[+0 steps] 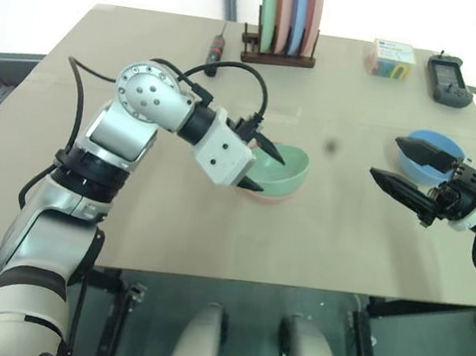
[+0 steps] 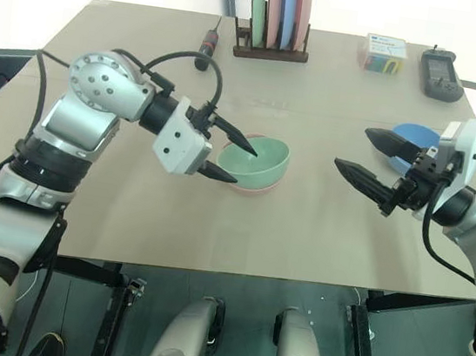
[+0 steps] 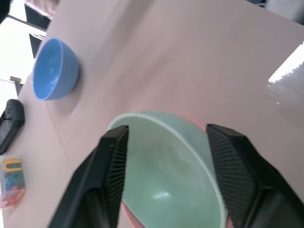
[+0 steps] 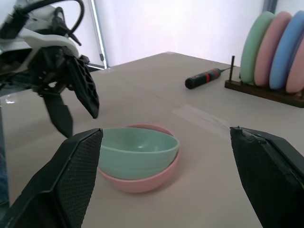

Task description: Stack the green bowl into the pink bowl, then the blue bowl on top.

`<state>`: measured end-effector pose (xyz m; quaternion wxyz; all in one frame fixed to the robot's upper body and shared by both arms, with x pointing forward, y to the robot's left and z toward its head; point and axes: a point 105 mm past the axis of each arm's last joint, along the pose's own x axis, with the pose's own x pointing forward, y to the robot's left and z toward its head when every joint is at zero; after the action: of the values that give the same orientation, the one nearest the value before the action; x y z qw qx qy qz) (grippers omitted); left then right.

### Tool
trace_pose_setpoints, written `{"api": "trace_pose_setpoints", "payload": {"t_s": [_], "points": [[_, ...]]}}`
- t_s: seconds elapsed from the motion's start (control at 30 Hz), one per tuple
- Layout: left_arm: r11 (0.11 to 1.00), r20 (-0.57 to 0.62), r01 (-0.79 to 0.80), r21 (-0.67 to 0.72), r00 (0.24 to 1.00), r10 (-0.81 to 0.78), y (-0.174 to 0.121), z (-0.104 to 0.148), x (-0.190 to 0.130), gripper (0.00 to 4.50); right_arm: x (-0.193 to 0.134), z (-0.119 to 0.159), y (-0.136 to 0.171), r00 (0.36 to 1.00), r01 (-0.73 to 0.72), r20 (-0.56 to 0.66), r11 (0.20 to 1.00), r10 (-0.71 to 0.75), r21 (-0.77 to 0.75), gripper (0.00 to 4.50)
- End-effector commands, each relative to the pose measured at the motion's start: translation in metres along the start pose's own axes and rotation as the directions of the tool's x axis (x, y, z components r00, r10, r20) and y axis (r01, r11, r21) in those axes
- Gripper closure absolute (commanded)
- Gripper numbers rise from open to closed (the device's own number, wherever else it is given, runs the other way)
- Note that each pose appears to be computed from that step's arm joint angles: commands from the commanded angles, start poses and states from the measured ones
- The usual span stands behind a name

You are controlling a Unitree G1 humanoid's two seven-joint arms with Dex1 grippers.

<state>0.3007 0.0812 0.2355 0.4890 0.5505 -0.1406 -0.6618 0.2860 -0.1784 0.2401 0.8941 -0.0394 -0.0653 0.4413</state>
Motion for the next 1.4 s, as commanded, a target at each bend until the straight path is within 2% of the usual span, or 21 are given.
{"api": "trace_pose_setpoints", "payload": {"t_s": [0.03, 0.1, 0.17, 0.2, 0.3, 0.47, 0.67, 0.8, 0.93, 1.07, 1.1, 1.17, 1.2, 1.33, 1.4], "points": [[0.979, 0.056, -0.174, -0.108, 0.982, 0.181, 0.01, 0.008, -0.019, 1.5, -0.003, 0.0, -0.031, 0.988, 0.133, -0.065, 0.986, -0.14, -0.103, 0.0], [0.938, 0.096, -0.26, -0.228, 0.953, 0.287, 0.014, 0.009, -0.027, 1.5, -0.003, -0.006, -0.046, 0.975, 0.174, -0.111, 0.975, -0.19, -0.139, 0.0], [0.847, 0.122, -0.358, -0.392, 0.893, 0.434, 0.017, 0.006, -0.041, 1.5, -0.003, -0.016, -0.065, 0.949, 0.22, -0.188, 0.958, -0.254, -0.184, 0.0], [0.785, 0.114, -0.4, -0.473, 0.856, 0.505, 0.015, 0.002, -0.048, 1.5, -0.002, -0.021, -0.074, 0.933, 0.23, -0.229, 0.951, -0.276, -0.208, 0.0], [0.667, 0.067, -0.447, -0.596, 0.8, 0.596, 0.003, -0.006, -0.06, 1.5, 0.003, -0.031, -0.087, 0.911, 0.22, -0.296, 0.945, -0.288, -0.242, 0.0], [0.482, -0.013, -0.49, -0.726, 0.711, 0.703, -0.027, -0.011, -0.082, 1.5, 0.009, -0.056, -0.122, 0.834, 0.261, -0.408, 0.918, -0.371, -0.299, 0.0], [0.362, -0.09, -0.498, -0.788, 0.675, 0.732, -0.065, -0.002, -0.095, 1.5, 0.013, -0.085, -0.149, 0.757, 0.3, -0.503, 0.906, -0.416, -0.298, 0.0], [0.312, -0.146, -0.513, -0.8, 0.67, 0.728, -0.085, 0.0, -0.1, 1.5, 0.012, -0.097, -0.154, 0.732, 0.315, -0.541, 0.909, -0.415, -0.272, 0.0], [0.267, -0.193, -0.529, -0.805, 0.66, 0.726, -0.099, 0.0, -0.107, 1.36, 0.013, -0.099, -0.158, 0.723, 0.319, -0.545, 0.905, -0.424, -0.281, 1.29], [0.245, -0.208, -0.518, -0.82, 0.667, 0.715, -0.105, 0.001, -0.108, 1.36, 0.015, -0.099, -0.159, 0.725, 0.315, -0.545, 0.907, -0.421, -0.281, 3.23], [0.251, -0.207, -0.513, -0.821, 0.677, 0.707, -0.106, 0.001, -0.106, 1.36, 0.016, -0.099, -0.159, 0.726, 0.313, -0.545, 0.907, -0.42, -0.281, 3.41], [0.262, -0.202, -0.507, -0.821, 0.688, 0.697, -0.107, 0.001, -0.103, 1.36, 0.016, -0.098, -0.159, 0.728, 0.308, -0.544, 0.908, -0.417, -0.283, 4.22], [0.264, -0.2, -0.506, -0.821, 0.689, 0.696, -0.107, 0.001, -0.102, 1.36, 0.016, -0.098, -0.159, 0.729, 0.307, -0.544, 0.909, -0.416, -0.284, 4.47], [0.28, -0.181, -0.493, -0.824, 0.697, 0.694, -0.106, 0.002, -0.101, 1.36, 0.019, -0.091, -0.157, 0.744, 0.258, -0.531, 0.908, -0.405, -0.33, 4.47], [0.285, -0.181, -0.491, -0.823, 0.703, 0.688, -0.106, -0.001, -0.102, 1.36, 0.031, -0.076, -0.146, 0.793, 0.138, -0.509, 0.912, -0.336, -0.386, 4.47]]}}
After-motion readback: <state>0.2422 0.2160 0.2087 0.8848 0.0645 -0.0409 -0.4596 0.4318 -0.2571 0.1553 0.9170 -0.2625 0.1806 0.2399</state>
